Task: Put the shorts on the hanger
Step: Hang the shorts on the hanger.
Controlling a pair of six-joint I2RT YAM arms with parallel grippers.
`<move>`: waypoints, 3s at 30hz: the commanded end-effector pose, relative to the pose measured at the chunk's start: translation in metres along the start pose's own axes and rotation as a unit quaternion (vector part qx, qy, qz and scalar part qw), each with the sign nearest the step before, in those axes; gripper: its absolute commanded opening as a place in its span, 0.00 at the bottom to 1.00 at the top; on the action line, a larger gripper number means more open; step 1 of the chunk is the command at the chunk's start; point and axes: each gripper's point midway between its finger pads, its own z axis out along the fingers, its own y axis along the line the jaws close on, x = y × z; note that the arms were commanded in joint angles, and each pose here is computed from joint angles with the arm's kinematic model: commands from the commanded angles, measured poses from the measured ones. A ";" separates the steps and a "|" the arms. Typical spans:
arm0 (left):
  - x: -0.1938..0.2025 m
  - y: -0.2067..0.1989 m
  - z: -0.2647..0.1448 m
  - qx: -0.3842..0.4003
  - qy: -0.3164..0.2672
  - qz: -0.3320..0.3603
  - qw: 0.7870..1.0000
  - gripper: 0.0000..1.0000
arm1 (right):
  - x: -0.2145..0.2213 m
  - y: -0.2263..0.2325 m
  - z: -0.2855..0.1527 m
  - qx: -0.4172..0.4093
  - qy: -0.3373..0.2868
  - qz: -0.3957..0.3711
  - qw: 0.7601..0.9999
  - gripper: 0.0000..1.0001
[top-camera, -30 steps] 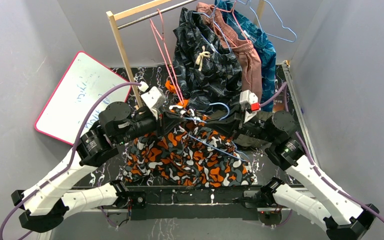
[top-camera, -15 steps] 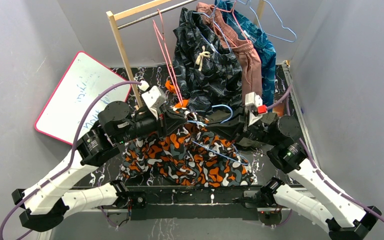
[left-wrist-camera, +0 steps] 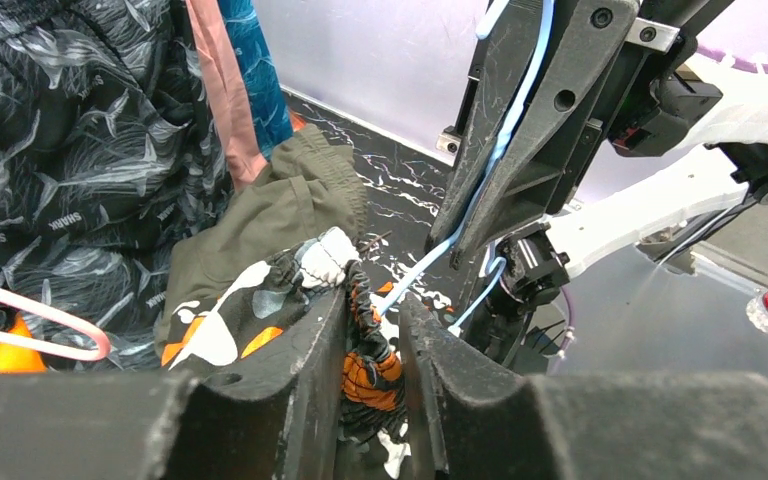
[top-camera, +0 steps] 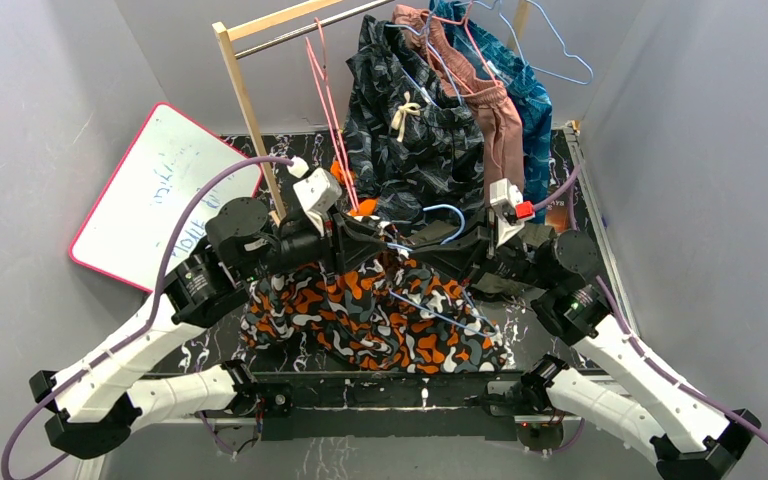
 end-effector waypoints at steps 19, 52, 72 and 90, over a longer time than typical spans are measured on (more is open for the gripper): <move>-0.030 -0.004 -0.028 -0.011 -0.065 0.004 0.998 0.98 | -0.056 0.019 -0.016 0.007 -0.130 -0.036 0.991 0.00; 0.022 0.046 -0.097 -0.179 -0.076 -0.028 0.981 0.90 | -0.035 0.032 -0.046 0.031 -0.056 -0.065 0.996 0.00; 0.005 0.040 -0.074 -0.152 -0.065 -0.006 0.986 0.08 | -0.045 0.050 -0.051 -0.001 -0.072 -0.065 0.995 0.00; -0.061 -0.002 -0.086 -0.060 -0.145 0.020 0.987 0.00 | -0.011 0.023 -0.045 0.036 0.039 -0.085 0.995 0.00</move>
